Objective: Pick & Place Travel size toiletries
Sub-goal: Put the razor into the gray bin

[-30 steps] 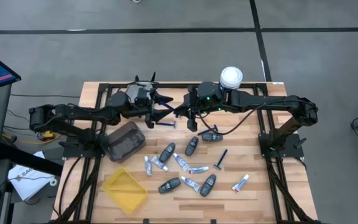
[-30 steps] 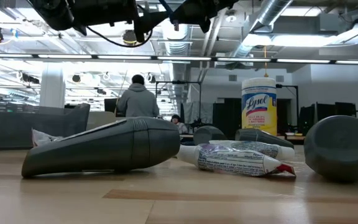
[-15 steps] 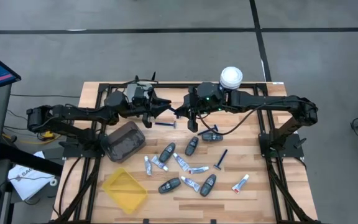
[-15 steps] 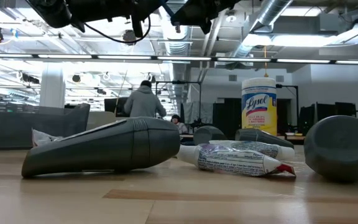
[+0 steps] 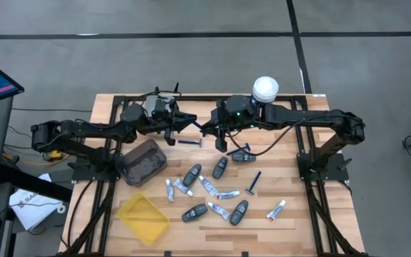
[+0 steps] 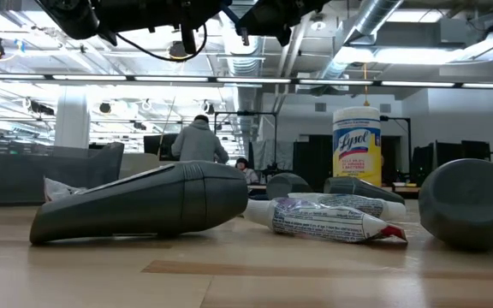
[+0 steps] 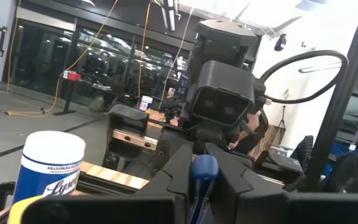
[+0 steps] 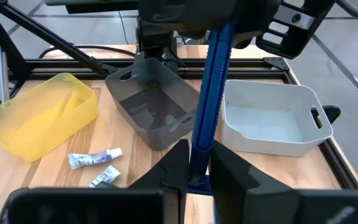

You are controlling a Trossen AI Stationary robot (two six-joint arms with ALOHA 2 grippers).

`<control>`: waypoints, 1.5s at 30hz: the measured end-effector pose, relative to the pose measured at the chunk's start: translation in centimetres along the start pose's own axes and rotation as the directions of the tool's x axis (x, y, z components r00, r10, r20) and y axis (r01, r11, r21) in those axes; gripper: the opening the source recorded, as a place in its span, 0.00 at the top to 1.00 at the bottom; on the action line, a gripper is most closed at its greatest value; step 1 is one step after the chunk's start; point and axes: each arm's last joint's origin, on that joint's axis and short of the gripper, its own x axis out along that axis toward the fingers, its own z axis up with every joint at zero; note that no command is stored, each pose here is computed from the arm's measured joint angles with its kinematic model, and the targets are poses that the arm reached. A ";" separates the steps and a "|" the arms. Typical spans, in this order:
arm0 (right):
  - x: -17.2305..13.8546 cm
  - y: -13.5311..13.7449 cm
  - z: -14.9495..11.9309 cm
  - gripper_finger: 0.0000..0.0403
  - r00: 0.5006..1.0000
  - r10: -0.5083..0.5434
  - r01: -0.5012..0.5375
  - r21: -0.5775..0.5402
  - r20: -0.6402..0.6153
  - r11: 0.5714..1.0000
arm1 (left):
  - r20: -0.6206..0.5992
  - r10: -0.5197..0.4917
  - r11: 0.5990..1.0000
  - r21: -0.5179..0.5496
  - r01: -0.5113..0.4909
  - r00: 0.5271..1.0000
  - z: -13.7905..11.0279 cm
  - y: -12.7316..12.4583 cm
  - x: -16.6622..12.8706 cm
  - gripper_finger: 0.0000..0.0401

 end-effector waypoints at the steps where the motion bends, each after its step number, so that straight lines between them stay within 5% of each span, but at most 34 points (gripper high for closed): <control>1: 0.0 0.0 0.0 0.86 1.000 -0.004 0.004 -0.002 0.000 1.000 | 0.000 0.000 1.000 0.004 0.000 1.000 0.0 0.0 0.0 0.95; 13: -2.0 -1.1 1.7 0.50 0.999 -0.041 0.040 0.037 0.013 0.998 | -0.102 0.091 0.996 0.016 -0.090 0.991 -0.5 1.8 -0.5 0.95; 17: -2.8 -1.8 2.4 0.39 0.998 -0.055 0.056 0.082 -0.013 0.995 | -0.147 0.209 0.976 0.093 -0.197 0.967 -0.7 3.0 -1.0 0.95; 21: -3.5 -1.9 2.9 0.37 0.998 -0.055 0.059 0.082 -0.043 0.995 | -0.200 0.466 0.879 0.219 -0.424 0.862 -0.7 4.3 -2.4 0.95; 27: -3.7 -2.2 2.5 0.40 0.994 -0.059 0.067 0.084 -0.094 0.994 | -0.200 0.791 0.607 0.380 -0.698 0.579 0.0 5.5 -5.4 0.94; 29: -3.7 -2.6 2.3 0.42 0.991 -0.068 0.078 0.090 -0.112 0.993 | -0.227 0.831 0.555 0.413 -0.722 0.509 -0.1 6.0 -6.2 0.93; 40: -3.0 -4.7 -0.1 0.47 0.970 -0.104 0.140 0.153 -0.218 0.978 | -0.378 0.869 0.478 0.481 -0.735 0.318 -3.7 8.6 -7.9 0.91; 45: -2.7 -5.3 -1.4 0.46 0.957 -0.112 0.163 0.175 -0.268 0.971 | -0.403 0.869 0.465 0.474 -0.748 0.285 -4.4 9.1 -8.3 0.89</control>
